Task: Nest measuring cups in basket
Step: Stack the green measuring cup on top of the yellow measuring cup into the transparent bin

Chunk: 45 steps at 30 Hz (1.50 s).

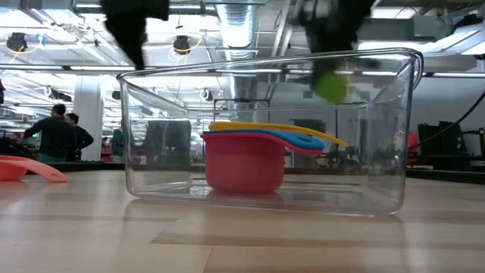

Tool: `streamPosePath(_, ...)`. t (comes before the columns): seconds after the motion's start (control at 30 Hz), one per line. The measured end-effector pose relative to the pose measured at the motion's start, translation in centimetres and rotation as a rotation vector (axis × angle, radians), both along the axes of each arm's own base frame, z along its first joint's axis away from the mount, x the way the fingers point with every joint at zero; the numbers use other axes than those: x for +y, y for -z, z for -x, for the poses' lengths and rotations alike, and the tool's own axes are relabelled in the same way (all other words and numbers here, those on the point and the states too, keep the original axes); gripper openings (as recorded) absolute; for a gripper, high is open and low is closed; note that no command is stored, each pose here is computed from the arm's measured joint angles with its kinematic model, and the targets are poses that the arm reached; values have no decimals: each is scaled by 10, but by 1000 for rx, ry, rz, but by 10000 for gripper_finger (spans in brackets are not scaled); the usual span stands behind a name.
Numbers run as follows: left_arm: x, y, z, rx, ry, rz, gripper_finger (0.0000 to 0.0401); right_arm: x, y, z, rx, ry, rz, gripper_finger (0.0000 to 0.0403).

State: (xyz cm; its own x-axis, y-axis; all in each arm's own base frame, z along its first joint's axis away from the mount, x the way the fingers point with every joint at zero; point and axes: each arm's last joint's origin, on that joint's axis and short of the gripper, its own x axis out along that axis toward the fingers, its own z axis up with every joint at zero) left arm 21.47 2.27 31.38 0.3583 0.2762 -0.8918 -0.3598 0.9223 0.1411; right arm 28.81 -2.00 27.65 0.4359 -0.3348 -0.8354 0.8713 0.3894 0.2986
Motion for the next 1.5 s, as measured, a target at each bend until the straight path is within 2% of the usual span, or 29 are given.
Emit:
streamPosePath(0.13,-6,-2,23,146,30,-69,42,22,-55,-17,-205,-26,62,20)
streamPosePath(0.27,-16,-15,47,111,72,-97,42,56,-83,-51,-323,-67,123,20)
streamPosePath(0.47,-26,-38,85,-102,105,-56,42,107,-72,-107,-272,-144,107,20)
streamPosePath(0.67,-30,-47,104,-222,128,-11,42,144,-45,-139,-122,-105,-22,19)
streamPosePath(0.83,-33,-47,103,-219,139,-7,42,166,-28,-148,15,-111,-116,19)
streamPosePath(1.03,-35,-42,91,-186,119,-10,42,172,-9,-149,97,-111,-100,19)
streamPosePath(1.2,-37,-38,79,-156,124,-15,42,170,7,-150,219,-187,-45,19)
streamPosePath(1.33,-39,-35,68,-139,119,-17,42,171,16,-156,243,-269,-52,19)
streamPosePath(1.5,-41,-30,59,-114,118,-20,42,170,22,-161,249,-303,-85,19)
